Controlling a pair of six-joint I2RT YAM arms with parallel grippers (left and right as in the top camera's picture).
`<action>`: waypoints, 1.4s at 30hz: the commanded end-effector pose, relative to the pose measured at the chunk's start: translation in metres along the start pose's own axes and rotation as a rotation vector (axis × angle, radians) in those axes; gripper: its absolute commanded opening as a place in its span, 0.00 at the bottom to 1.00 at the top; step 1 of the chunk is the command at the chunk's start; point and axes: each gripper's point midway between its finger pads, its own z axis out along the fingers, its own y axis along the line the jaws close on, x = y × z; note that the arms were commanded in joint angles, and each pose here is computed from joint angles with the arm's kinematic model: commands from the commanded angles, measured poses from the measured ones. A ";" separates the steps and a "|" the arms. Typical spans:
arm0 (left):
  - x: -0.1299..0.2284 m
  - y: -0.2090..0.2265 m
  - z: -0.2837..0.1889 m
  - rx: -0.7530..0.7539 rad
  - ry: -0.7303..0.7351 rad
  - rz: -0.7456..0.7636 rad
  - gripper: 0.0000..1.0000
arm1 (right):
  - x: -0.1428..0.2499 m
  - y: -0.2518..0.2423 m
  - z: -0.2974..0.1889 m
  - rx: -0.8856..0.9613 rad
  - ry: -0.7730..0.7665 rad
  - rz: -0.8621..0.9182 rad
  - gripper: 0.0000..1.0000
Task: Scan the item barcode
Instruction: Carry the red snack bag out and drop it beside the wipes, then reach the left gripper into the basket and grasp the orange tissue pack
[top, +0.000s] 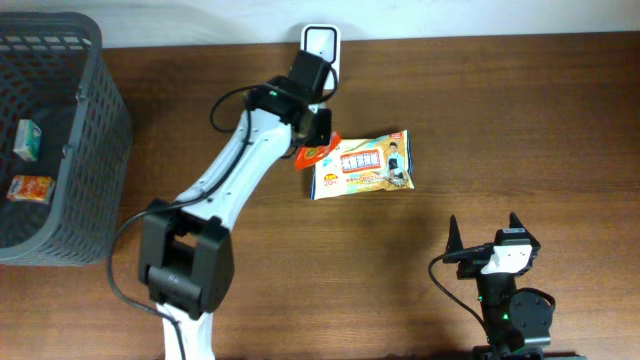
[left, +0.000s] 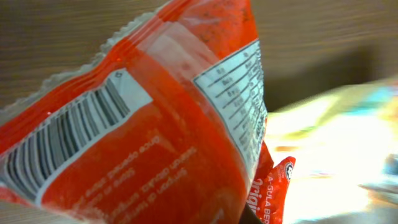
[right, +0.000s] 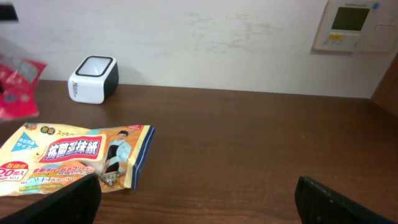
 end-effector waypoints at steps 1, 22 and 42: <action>-0.009 0.047 0.006 -0.256 -0.034 0.118 0.36 | 0.004 -0.001 0.000 0.005 0.008 0.001 0.99; -0.015 0.370 -0.269 -0.665 -0.275 -0.839 0.08 | 0.004 -0.001 0.000 0.005 0.008 0.001 0.98; 0.212 0.460 -0.271 -0.619 0.162 -1.457 0.00 | 0.004 -0.001 0.000 0.005 0.008 0.001 0.99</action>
